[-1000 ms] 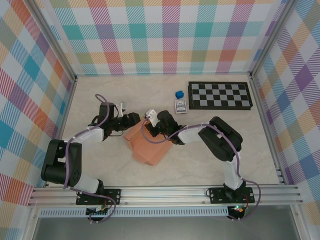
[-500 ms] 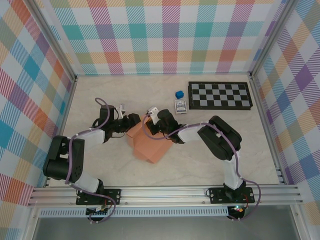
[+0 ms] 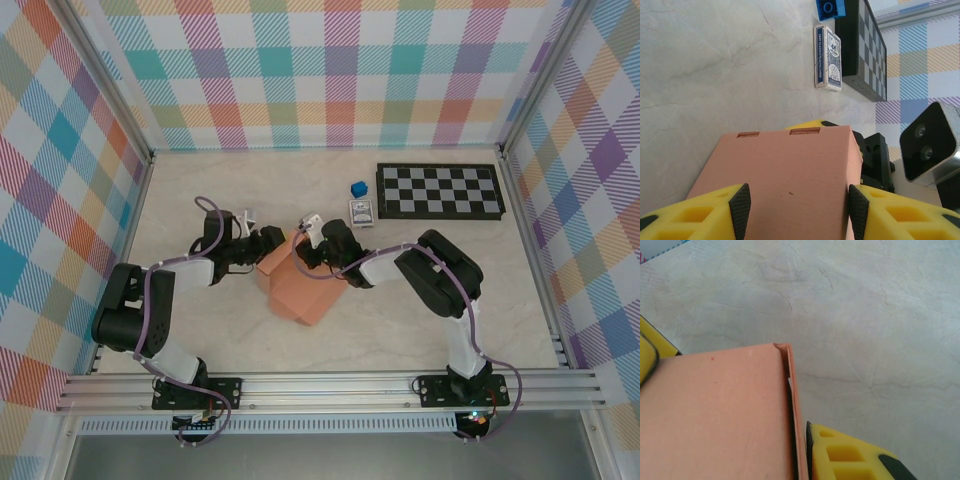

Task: Fold the paper box

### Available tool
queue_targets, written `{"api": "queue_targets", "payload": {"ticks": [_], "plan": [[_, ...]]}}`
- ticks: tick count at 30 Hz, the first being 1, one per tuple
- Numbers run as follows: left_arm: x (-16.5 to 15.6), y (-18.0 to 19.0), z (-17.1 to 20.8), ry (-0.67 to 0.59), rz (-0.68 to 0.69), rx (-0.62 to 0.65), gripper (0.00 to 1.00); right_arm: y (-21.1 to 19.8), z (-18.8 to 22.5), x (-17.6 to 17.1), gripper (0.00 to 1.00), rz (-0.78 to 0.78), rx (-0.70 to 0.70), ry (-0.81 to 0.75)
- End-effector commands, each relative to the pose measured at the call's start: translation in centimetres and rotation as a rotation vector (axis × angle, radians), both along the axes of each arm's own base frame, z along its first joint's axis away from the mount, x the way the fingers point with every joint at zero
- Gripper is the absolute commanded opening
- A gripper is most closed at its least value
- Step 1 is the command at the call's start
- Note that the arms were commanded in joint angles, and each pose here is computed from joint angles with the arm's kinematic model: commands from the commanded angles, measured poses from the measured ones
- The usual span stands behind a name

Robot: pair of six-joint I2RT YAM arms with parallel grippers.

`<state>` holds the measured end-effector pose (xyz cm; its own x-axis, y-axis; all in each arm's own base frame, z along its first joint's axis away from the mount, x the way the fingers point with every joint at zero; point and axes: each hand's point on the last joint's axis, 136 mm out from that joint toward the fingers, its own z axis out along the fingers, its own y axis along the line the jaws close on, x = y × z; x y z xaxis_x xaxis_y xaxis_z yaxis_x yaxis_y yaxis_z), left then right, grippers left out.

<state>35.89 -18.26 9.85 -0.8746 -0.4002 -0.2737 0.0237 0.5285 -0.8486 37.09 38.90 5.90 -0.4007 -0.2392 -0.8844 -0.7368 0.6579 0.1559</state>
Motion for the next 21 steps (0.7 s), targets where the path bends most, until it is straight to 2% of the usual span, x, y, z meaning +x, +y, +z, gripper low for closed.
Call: {"api": "queue_targets", "payload": {"ticks": [1, 10, 21], "plan": [[0.0, 1.1, -1.3, 0.028, 0.025, 0.075, 0.56, -1.3, -3.6, -2.0, 0.18, 0.049, -0.053, 0.119], [2.2, 1.6, 0.9, -0.041, 0.048, 0.104, 0.59, -2.0, -2.6, -3.9, 0.31, 0.116, -0.011, 0.106], [2.3, 1.4, 2.2, -0.104, -0.061, 0.195, 0.62, -3.1, 1.4, -4.9, 0.4, 0.191, 0.012, 0.023]]}}
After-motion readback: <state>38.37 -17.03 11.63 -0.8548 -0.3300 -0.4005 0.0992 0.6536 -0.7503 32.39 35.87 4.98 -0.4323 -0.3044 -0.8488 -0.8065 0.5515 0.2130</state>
